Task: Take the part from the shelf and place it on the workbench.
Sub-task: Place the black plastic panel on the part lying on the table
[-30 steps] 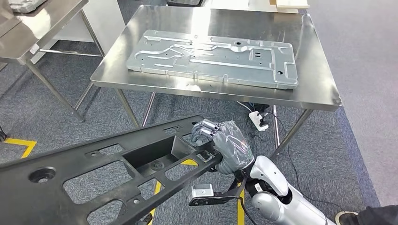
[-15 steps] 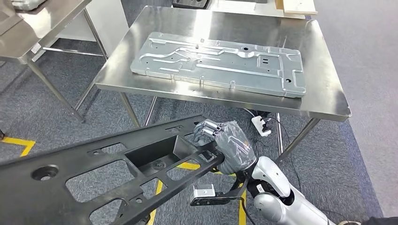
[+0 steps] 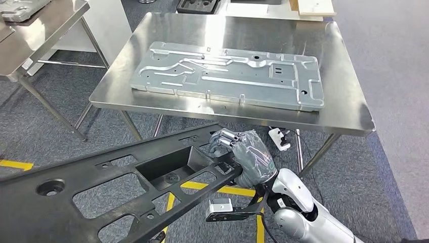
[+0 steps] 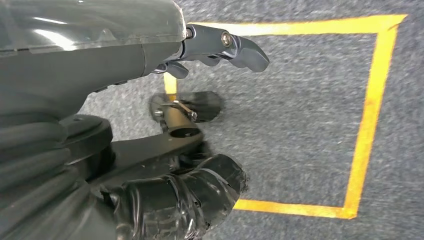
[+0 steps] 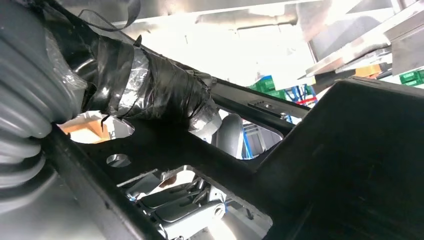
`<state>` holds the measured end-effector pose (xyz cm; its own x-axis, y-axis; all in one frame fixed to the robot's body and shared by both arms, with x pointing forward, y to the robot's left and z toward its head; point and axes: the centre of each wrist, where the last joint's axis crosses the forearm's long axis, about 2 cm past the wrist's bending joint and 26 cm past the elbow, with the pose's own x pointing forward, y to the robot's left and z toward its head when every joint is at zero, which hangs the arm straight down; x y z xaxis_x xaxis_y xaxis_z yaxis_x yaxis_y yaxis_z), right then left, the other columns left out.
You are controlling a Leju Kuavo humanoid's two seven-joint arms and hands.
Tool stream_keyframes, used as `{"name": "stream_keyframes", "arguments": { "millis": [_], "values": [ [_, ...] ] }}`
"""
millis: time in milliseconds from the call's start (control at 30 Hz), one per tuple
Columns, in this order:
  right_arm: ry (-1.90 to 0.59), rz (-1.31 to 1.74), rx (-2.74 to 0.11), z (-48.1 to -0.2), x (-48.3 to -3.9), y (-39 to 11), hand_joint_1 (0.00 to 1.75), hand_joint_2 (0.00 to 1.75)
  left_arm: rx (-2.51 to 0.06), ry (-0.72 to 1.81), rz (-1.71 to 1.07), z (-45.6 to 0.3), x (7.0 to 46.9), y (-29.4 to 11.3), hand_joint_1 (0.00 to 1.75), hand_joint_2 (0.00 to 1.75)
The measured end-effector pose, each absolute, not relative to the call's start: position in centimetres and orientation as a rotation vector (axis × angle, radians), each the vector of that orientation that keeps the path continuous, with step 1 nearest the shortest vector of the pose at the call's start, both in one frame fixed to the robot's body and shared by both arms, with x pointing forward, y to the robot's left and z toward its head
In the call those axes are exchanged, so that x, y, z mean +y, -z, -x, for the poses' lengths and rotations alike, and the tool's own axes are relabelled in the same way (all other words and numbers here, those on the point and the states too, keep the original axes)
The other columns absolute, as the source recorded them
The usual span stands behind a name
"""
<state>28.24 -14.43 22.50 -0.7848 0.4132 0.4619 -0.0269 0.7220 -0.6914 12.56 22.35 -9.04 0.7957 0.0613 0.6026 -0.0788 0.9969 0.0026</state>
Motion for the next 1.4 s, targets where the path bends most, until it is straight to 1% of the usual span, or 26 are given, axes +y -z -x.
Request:
{"name": "stream_keyframes", "arguments": {
  "millis": [1400],
  "values": [
    [-0.934, 0.301, -2.298, -27.86, -14.94, -22.47, 1.75, 1.75, -0.641, -0.062, -0.018, -12.64, 22.03, 8.98, 0.0, 1.75]
  ]
}}
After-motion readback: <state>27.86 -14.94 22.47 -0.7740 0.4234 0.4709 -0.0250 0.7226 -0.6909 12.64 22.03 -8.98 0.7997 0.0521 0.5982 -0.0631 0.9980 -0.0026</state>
